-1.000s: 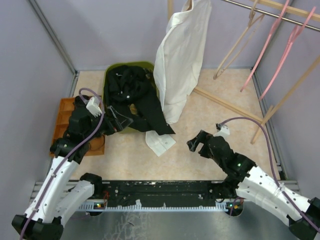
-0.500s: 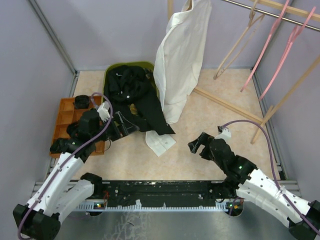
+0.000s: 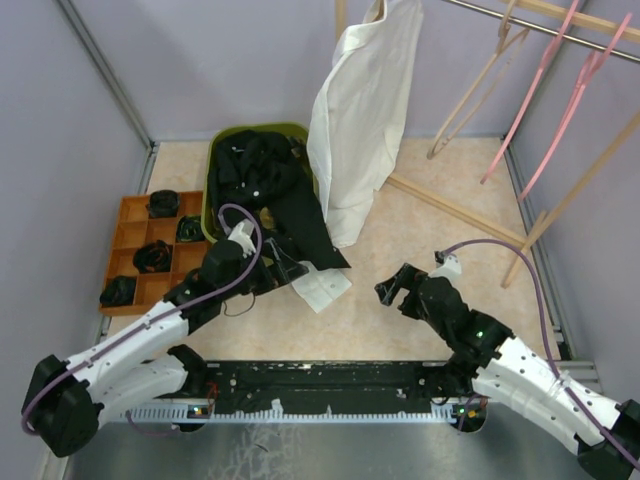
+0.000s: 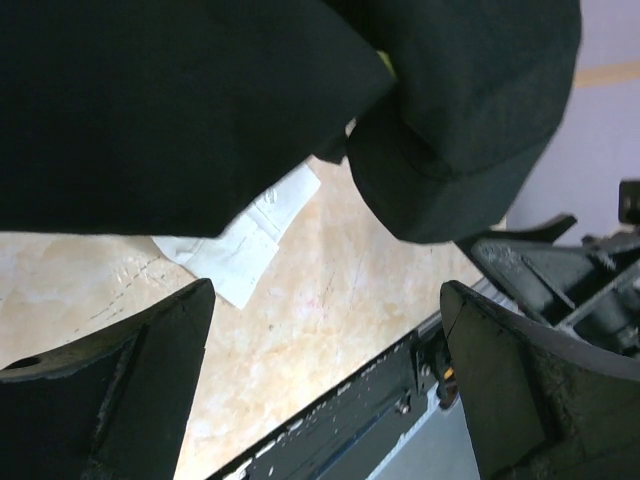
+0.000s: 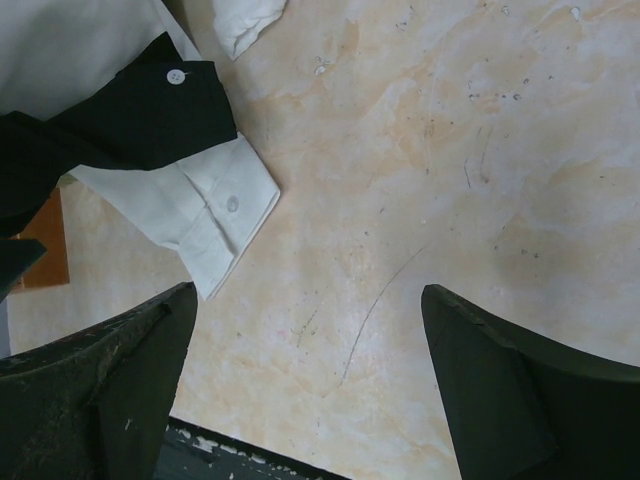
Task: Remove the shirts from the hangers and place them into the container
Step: Adjust the shirt in the bin.
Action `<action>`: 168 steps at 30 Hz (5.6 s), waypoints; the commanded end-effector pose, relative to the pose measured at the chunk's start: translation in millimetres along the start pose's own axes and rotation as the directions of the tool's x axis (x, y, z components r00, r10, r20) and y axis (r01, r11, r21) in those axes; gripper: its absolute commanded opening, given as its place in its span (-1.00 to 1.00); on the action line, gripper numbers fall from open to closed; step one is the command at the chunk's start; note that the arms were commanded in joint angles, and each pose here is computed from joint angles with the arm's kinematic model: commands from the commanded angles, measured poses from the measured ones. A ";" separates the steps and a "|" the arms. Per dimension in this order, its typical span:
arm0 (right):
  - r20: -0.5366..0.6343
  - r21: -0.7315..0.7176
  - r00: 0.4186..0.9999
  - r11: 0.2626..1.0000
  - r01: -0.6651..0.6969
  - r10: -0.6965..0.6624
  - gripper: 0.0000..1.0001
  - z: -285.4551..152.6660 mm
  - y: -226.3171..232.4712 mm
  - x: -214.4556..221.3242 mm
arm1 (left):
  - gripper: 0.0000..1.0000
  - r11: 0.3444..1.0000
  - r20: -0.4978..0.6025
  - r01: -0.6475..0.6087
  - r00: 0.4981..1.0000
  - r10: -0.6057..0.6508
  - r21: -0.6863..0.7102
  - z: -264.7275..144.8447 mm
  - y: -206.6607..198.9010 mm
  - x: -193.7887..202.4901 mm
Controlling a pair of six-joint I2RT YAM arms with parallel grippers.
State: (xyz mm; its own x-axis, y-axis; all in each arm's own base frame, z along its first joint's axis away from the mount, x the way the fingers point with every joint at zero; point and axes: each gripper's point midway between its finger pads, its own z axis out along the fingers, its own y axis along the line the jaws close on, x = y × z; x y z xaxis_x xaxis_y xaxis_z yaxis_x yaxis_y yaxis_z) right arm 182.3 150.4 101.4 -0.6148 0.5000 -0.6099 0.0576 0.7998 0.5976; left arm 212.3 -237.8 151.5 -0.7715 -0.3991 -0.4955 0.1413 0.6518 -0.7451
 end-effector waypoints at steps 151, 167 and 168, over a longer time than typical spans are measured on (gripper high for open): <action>0.156 -0.400 0.982 0.902 0.160 -0.105 0.41 -28.5 130.3 -68.3 | -1.00 0.868 0.304 -0.428 0.816 0.491 -0.251 41.7 -36.7 -238.9; 0.105 -0.363 0.988 0.921 0.145 -0.114 0.43 -22.5 116.5 -55.0 | -0.38 0.954 -0.236 -0.208 0.959 0.156 -0.216 86.7 81.7 -63.6; 0.105 -0.361 0.988 0.921 0.145 -0.114 0.43 -22.8 116.3 -55.1 | -0.28 0.957 -0.222 -0.212 0.961 0.167 -0.197 82.6 72.0 -68.6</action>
State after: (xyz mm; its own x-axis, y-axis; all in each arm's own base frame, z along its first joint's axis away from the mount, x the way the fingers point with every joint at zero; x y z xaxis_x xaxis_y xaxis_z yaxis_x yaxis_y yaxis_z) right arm 200.8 211.4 203.5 -0.5660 0.4060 -0.7175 -0.3189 0.6948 0.6446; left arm 361.6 -217.8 92.4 -0.7963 -0.1544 -0.5849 0.1937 0.8508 -0.4884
